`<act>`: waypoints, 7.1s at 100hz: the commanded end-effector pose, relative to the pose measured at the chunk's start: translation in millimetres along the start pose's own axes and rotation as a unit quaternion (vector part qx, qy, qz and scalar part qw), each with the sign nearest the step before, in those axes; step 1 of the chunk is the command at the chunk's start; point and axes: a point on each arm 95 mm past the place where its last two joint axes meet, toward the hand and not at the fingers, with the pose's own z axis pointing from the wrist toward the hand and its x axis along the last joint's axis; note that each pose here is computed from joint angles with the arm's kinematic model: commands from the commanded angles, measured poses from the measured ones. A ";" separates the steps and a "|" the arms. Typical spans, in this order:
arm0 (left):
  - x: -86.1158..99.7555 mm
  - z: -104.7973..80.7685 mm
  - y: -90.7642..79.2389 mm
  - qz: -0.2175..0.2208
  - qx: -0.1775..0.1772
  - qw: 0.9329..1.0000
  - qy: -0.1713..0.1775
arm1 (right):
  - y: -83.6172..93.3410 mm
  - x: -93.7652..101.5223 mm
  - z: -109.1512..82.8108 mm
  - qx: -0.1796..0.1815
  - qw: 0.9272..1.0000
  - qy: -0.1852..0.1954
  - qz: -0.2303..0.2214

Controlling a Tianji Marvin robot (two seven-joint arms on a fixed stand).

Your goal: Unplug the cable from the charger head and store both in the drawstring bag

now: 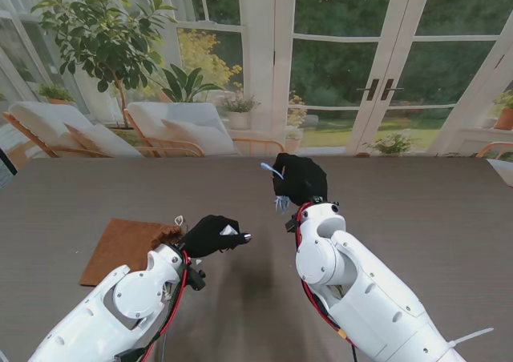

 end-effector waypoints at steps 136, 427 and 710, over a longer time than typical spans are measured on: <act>-40.4 21.6 19.5 0.109 -0.122 0.985 -0.060 | -11.6 3.4 -10.7 0.028 1.000 0.012 0.005; -10.2 4.2 -20.1 0.278 -0.083 0.954 -0.074 | -15.3 3.8 -11.8 0.032 0.999 0.011 0.006; -72.2 -51.0 -70.0 0.264 -0.061 0.878 -0.396 | -20.6 0.3 -13.3 0.033 0.999 0.004 0.011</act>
